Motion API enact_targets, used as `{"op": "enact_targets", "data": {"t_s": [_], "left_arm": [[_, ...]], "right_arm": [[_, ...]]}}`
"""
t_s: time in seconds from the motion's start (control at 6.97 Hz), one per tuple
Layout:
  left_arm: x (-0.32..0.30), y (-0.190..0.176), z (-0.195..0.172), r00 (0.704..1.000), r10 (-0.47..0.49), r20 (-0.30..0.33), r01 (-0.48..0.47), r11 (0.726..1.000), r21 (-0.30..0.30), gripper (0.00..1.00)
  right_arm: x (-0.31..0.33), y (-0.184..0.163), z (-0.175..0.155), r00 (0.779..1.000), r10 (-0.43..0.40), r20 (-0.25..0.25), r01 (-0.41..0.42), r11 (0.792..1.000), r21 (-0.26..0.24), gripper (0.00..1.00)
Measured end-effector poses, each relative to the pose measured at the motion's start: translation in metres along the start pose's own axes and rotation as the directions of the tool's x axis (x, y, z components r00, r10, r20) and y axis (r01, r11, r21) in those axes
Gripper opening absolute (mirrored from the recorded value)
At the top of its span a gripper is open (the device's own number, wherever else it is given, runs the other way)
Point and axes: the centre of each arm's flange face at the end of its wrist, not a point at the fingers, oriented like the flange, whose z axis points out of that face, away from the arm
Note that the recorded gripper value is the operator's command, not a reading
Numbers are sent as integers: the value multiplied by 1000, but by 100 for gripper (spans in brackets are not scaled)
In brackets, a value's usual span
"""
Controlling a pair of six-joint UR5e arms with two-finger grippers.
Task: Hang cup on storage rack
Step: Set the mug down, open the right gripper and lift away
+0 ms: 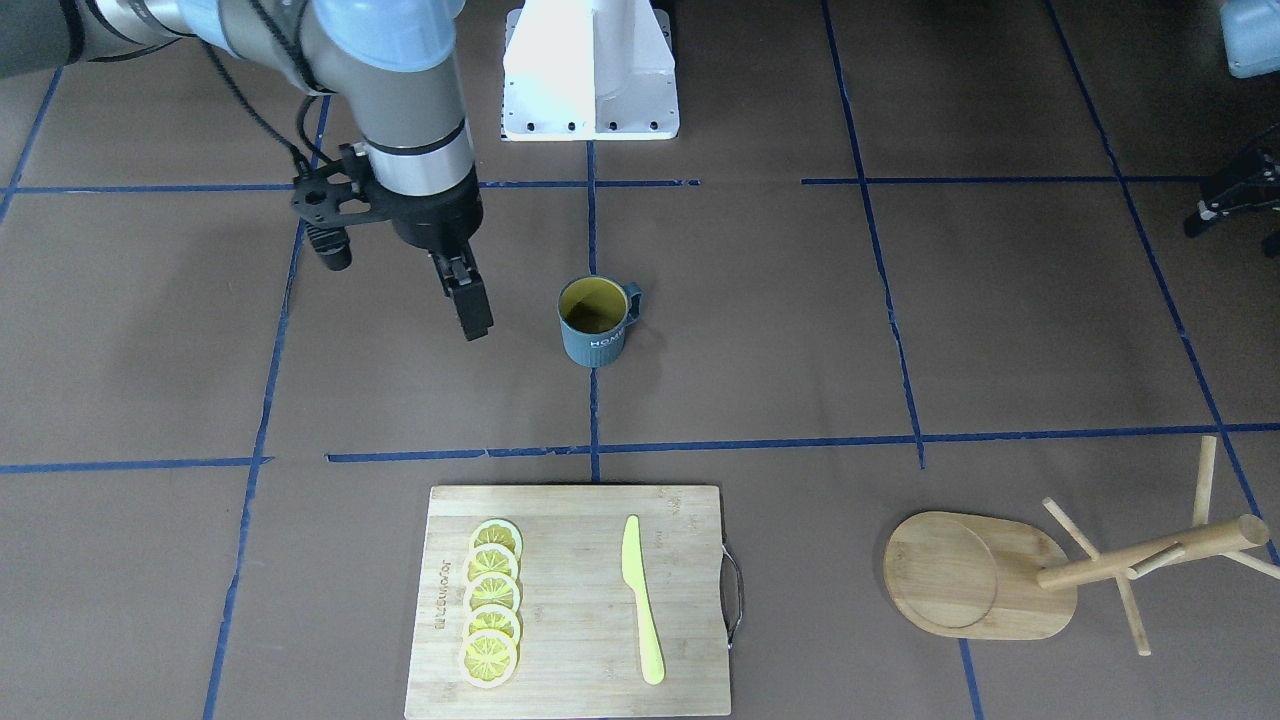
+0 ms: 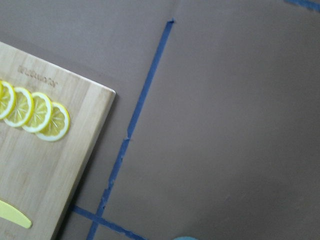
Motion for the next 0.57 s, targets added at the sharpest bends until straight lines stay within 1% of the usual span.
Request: {"op": "enact_targets", "data": {"t_s": [0.14,0.29,0.43,0.57], "left_arm": [[61,-7,6,999,30,-33,-30,1000,-3,100],[116,-20,13,996,72,-55,-71,997,11,100],[171,-35,23,990,131,-57,-129,991,44,100],[223,-48,38,977,209,-47,-205,975,81,100]], "right_arm": [[-3,-48,-8,997,-72,-10,72,997,-6,100],[-1,-91,-11,987,-159,-22,159,987,-11,100],[5,-129,-8,961,-273,-40,273,962,-7,100],[11,-157,-4,921,-384,-57,385,923,-3,100]]}}
